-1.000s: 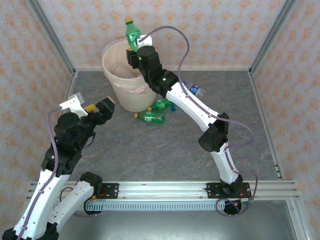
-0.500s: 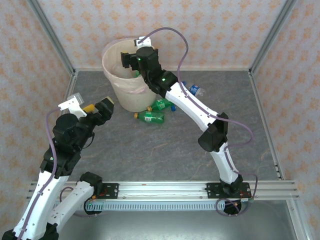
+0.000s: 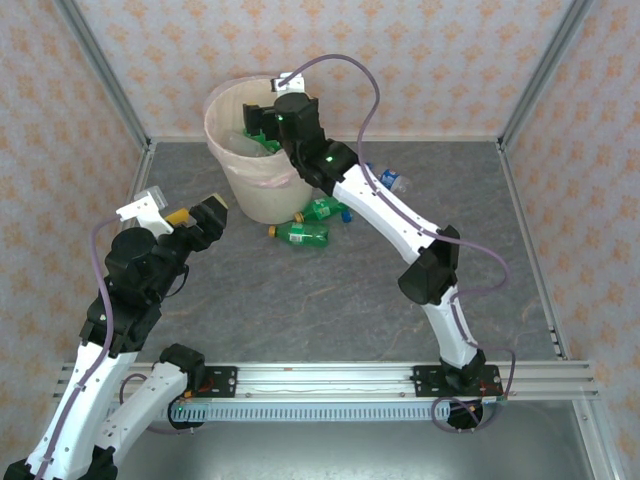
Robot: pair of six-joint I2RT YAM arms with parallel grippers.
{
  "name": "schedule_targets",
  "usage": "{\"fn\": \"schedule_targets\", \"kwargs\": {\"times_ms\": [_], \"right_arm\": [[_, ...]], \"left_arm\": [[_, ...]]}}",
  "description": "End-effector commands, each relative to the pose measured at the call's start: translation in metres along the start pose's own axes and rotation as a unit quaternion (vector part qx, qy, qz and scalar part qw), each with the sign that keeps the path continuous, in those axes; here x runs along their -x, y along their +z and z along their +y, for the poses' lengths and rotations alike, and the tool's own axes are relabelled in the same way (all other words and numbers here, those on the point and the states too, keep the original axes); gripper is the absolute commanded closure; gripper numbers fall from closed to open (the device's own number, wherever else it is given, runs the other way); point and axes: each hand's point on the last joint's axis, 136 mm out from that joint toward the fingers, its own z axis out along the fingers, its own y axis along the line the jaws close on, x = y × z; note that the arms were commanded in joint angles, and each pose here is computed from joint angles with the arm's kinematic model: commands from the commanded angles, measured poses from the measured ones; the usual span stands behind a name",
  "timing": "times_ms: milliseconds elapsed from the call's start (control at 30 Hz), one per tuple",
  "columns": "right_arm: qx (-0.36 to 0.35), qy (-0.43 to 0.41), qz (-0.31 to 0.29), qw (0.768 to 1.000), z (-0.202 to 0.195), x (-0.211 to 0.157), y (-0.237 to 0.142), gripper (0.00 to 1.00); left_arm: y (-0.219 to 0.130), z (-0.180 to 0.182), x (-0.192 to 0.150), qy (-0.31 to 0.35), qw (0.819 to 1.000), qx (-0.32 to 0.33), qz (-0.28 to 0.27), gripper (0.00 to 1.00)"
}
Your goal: Put the plastic bottles in the bin
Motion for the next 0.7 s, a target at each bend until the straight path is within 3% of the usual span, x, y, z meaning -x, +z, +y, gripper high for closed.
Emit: {"fn": "schedule_targets", "kwargs": {"times_ms": [0, 300, 667], "right_arm": [[0.001, 0.027, -0.038, 0.999, -0.008, 0.048, -0.035, 0.0], [-0.02, 0.037, -0.045, 0.998, -0.034, 0.056, -0.077, 0.0], [-0.052, 0.052, -0.028, 0.997, -0.104, 0.009, -0.127, 0.0]], "left_arm": [[-0.005, -0.004, 0.004, 0.007, 1.0, -0.004, -0.002, 0.01], [0.007, -0.014, -0.007, 0.033, 0.999, -0.025, 0.031, 0.01], [0.023, -0.022, -0.023, 0.034, 0.996, -0.049, 0.066, 0.01]]}}
